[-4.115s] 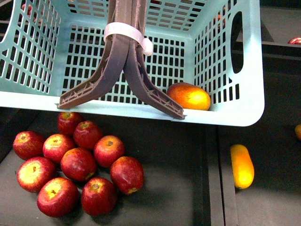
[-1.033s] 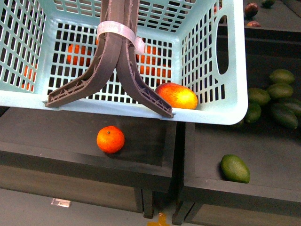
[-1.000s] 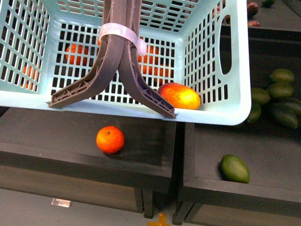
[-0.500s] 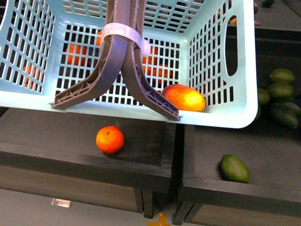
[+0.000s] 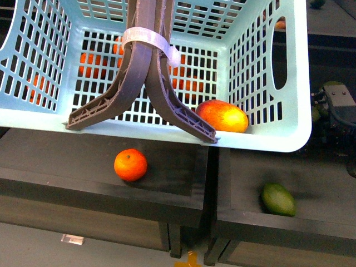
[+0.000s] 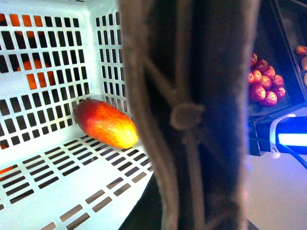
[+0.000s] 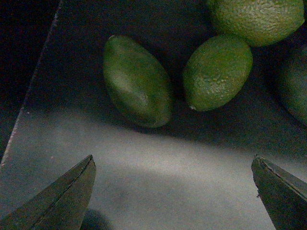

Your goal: Pick mango and avocado into basket

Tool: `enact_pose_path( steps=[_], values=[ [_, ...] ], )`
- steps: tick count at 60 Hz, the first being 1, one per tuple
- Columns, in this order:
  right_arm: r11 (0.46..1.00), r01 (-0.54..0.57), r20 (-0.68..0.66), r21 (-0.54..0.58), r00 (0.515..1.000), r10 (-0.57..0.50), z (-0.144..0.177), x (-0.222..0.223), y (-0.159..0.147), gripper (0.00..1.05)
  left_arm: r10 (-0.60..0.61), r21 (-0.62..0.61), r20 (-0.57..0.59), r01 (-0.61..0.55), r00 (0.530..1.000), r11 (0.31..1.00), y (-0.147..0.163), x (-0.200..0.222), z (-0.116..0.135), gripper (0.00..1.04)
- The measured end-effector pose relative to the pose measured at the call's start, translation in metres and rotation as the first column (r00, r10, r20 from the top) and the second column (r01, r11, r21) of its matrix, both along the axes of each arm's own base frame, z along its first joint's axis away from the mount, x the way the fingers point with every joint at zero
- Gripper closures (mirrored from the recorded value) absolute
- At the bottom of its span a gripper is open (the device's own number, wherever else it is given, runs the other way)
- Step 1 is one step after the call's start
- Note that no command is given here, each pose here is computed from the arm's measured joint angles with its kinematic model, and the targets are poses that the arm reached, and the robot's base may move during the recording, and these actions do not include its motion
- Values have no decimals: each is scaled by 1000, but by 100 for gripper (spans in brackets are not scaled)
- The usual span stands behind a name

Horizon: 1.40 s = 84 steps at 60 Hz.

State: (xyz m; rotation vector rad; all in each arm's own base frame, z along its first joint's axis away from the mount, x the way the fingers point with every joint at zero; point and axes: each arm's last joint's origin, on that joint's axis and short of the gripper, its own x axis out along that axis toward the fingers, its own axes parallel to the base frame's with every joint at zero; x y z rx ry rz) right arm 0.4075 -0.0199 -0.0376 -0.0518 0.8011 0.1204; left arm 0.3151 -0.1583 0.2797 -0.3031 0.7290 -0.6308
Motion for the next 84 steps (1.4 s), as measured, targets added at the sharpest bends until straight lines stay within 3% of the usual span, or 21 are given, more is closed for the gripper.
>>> enact_pose_path(
  steps=[34,72,75,84],
  values=[
    [999,-38,-27,23,999,39,-46,37,23,8,1,0,0,-1,1000,1000,0,0,0,99],
    [1000,16,2,6,1000,-16,-78,69,23,8,0,0,0,0,1000,1000,0,0,0,99],
    [1000,17,5,7,1000,-17,-78,71,23,11,1,0,0,-1,1000,1000,0,0,0,99],
    [1000,19,13,7,1000,-19,-79,72,23,34,1,0,0,-1,1000,1000,0,0,0,99]
  ],
)
